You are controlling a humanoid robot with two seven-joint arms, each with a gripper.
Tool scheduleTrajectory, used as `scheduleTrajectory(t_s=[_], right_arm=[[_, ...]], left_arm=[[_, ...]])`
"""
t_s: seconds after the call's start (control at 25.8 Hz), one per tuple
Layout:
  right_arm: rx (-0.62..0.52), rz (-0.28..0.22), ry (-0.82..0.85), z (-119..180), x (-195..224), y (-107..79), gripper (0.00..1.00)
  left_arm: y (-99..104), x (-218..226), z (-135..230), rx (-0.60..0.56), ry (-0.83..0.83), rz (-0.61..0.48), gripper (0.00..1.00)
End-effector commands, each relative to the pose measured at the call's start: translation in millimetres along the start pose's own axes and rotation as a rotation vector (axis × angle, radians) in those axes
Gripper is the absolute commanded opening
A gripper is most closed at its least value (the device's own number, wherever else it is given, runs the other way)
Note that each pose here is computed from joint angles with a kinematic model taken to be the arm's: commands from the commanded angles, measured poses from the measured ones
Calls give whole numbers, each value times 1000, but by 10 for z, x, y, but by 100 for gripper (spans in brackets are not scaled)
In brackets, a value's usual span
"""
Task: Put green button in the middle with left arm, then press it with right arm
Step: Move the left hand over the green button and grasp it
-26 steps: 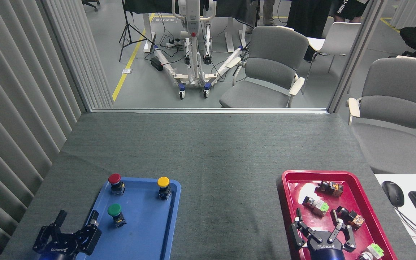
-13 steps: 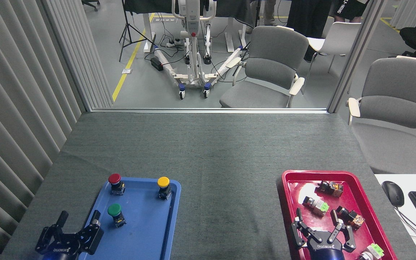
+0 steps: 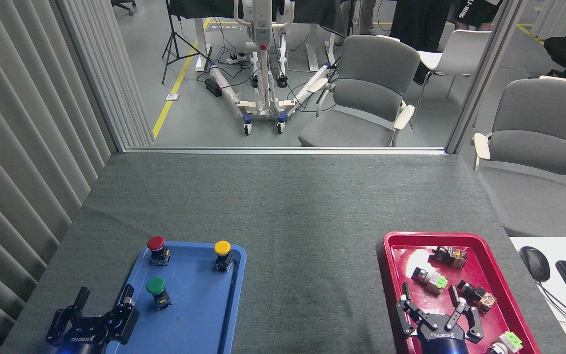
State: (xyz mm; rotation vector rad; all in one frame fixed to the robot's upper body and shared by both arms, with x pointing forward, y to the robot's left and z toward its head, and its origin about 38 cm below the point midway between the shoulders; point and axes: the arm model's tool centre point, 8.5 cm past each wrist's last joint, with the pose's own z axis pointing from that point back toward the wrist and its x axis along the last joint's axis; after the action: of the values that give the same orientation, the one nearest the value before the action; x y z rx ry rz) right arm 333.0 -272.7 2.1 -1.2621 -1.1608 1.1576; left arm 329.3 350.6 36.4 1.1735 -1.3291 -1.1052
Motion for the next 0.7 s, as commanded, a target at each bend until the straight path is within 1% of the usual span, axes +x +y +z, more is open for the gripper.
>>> scheduleTrajectory(t_s=[0.0,0.08,0.12,0.31,0.43,0.54,0.66], right_arm=[[0,-1,-1,-1,11,0,100],[0,-2,-1,-1,16,1,100],[1,-2,-1,-1,16,2,100],[0,-4,0,-7,17,-3,100],[0,-4,0,-7,17,-3,100],[0,-2,0,-7,15,-3,100],[0,-1,3,-7,12,-3,100]], left_arm=[[-88,122,13,-2,54,35,100],[-172,225,30,-10,105,61,100],[-212,306,23,-18,113,56,100],[-398,740,13,-69,153,-71,100],[-486,941,20,-89,174,-83,100],[-510,971,-9,-94,190,-78,100],[-551,979,-136,-103,196,-79,100]])
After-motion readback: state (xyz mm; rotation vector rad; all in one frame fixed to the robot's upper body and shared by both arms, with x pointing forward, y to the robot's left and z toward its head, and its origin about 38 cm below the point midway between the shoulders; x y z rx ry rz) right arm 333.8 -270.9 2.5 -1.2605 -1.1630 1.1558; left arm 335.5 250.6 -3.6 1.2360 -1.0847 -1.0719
